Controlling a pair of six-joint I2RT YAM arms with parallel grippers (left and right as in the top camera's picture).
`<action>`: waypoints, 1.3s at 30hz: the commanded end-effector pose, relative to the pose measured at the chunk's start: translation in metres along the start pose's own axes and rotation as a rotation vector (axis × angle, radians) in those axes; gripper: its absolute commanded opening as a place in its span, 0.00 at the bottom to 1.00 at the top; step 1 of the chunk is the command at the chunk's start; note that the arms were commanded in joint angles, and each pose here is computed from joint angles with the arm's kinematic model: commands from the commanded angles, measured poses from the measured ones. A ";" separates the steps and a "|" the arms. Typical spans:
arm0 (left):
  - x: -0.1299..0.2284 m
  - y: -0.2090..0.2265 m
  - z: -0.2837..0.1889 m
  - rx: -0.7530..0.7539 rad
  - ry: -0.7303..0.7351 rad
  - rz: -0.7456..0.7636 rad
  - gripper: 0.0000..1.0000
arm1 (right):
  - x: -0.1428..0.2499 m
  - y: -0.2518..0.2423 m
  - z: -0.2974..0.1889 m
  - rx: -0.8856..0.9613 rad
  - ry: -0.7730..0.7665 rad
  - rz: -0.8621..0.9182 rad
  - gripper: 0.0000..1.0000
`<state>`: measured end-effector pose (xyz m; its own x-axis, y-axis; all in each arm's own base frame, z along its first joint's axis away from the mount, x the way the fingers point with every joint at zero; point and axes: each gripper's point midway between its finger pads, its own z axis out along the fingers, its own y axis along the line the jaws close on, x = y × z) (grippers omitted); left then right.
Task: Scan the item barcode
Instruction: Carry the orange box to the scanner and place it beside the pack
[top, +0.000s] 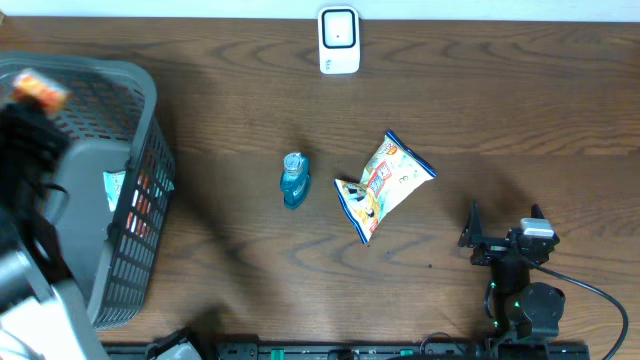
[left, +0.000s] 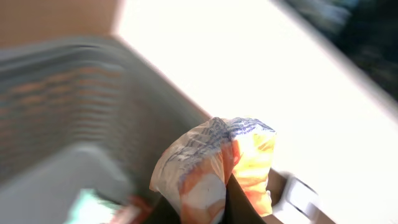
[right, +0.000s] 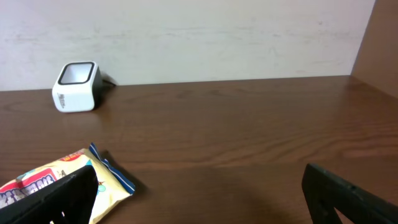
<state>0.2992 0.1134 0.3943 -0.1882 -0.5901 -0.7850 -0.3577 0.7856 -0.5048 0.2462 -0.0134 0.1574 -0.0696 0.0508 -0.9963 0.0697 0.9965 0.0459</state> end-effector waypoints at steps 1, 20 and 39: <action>0.036 -0.059 -0.026 0.228 0.118 0.026 0.08 | 0.000 0.000 0.000 0.000 0.000 0.006 0.99; 0.323 -0.131 -0.029 0.297 0.824 0.506 0.08 | 0.000 0.000 0.000 0.000 0.000 0.006 0.99; 0.496 -0.095 0.018 0.066 1.110 0.638 0.25 | 0.000 0.000 0.000 0.000 0.000 0.006 0.99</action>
<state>0.2564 -0.2560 0.0625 -0.9700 0.1052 -0.2192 0.1566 0.9600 -0.2323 0.2462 -0.0134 0.1575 -0.0693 0.0508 -0.9963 0.0697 0.9965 0.0460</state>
